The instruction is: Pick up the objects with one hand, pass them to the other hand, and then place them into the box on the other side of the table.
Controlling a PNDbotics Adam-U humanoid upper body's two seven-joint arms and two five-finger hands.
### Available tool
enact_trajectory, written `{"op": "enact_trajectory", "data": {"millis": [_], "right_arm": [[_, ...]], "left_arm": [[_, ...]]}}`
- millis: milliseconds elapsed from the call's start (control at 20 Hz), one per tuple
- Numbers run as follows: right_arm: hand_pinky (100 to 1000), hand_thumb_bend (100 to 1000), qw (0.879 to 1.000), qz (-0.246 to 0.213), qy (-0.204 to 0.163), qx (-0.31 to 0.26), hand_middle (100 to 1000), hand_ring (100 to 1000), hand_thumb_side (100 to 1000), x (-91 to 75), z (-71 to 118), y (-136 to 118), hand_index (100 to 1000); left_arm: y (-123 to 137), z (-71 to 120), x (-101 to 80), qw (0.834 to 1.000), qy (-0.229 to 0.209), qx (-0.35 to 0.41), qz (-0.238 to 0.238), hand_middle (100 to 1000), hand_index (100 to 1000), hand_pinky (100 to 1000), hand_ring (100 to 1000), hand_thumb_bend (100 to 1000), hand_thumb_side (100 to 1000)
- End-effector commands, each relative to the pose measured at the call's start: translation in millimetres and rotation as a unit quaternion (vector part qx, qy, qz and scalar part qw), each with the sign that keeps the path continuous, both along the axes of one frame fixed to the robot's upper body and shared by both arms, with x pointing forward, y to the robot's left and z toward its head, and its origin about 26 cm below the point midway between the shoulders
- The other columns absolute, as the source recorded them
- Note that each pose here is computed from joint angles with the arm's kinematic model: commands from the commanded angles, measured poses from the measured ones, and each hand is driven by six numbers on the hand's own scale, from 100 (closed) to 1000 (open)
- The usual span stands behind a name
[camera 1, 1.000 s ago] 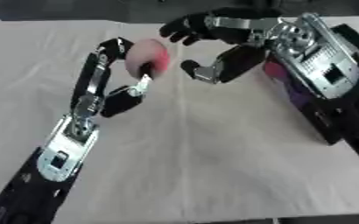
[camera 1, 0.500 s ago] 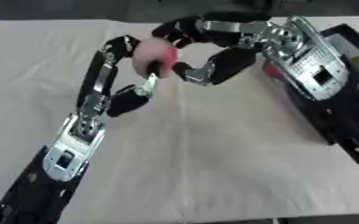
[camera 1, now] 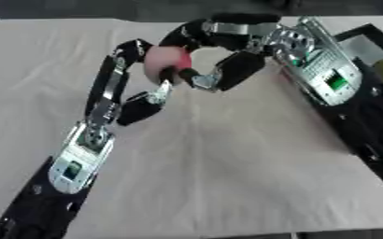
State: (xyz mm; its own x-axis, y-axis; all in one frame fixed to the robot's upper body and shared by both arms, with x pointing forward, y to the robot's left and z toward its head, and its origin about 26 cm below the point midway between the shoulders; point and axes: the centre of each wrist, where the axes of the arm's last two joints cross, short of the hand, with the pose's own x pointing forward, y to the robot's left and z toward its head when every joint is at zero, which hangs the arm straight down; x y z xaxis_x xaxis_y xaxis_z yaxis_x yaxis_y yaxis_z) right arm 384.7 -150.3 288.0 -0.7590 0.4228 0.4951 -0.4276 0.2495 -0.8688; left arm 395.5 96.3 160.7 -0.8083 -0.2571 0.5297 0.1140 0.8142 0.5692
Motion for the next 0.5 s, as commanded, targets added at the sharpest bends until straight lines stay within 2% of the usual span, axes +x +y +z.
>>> {"op": "enact_trajectory", "data": {"millis": [50, 300, 500], "right_arm": [[911, 100, 1.000, -0.006, -0.013, 0.009, 723, 853, 100, -0.6, 8.5, 3.7, 790], [882, 100, 0.999, -0.024, -0.012, 0.018, 499, 737, 100, 5.5, 3.8, 3.9, 613], [867, 100, 0.999, -0.024, -0.017, 0.020, 419, 687, 100, 7.8, 1.8, 4.4, 516]], "left_arm": [[-7.5, 14.7, -1.9, 0.999, -0.029, -0.009, -0.017, 586, 616, 703, 664, 100, 277], [-10.1, 14.9, -2.7, 0.999, -0.040, -0.017, -0.024, 583, 618, 699, 660, 100, 270], [-13.5, 16.1, -4.6, 0.997, -0.053, -0.035, -0.037, 578, 621, 693, 650, 100, 257]]}}
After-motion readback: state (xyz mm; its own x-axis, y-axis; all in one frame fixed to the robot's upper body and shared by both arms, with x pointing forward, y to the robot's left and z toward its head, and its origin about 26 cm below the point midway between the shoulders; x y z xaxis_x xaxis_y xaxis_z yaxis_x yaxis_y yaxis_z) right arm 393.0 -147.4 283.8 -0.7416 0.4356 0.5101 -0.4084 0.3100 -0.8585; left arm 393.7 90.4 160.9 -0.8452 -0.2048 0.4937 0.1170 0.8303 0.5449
